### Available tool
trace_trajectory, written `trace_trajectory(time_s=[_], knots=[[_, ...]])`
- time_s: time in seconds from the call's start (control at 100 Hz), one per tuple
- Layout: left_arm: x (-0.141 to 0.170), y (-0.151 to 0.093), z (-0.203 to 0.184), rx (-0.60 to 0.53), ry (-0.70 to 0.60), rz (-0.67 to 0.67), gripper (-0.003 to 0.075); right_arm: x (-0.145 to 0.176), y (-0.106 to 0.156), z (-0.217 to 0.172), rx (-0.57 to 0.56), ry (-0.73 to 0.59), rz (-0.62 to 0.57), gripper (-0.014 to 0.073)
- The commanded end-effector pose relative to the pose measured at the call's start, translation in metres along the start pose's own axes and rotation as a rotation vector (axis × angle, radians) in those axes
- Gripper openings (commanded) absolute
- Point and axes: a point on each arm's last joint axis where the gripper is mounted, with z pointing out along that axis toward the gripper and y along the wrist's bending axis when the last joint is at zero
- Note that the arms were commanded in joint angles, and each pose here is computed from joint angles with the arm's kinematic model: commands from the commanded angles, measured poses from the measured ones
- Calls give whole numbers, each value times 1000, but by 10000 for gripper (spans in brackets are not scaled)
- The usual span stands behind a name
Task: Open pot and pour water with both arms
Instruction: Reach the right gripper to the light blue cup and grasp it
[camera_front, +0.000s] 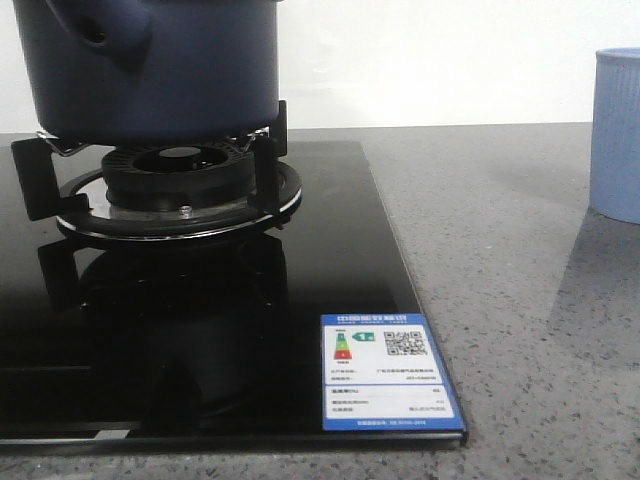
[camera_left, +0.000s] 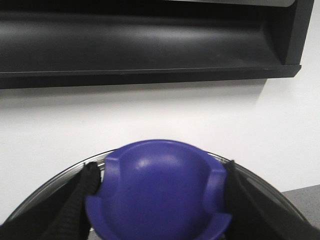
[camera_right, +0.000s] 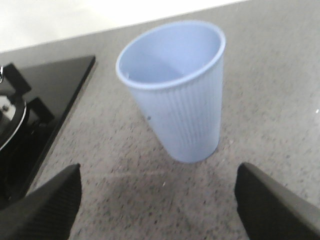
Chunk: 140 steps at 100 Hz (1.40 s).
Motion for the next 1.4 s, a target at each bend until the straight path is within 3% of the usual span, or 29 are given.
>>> trace_trajectory(time_s=[0.0, 0.7, 0.84, 1.16, 1.39], knots=[[-25, 2, -7, -25, -151, -2, 406, -17, -2, 4, 35, -111, -23, 567], [-25, 2, -7, -26, -152, -2, 406, -6, -18, 62, 149, 25, -25, 567], [-25, 2, -7, -26, -152, -2, 406, -5, -18, 66, 144, 49, -97, 568], [-25, 2, -7, -26, -152, -2, 406, -12, 2, 68, 56, -62, -218, 569], [-25, 2, -7, -26, -152, -2, 406, -13, 1, 75, 69, -91, -225, 569]])
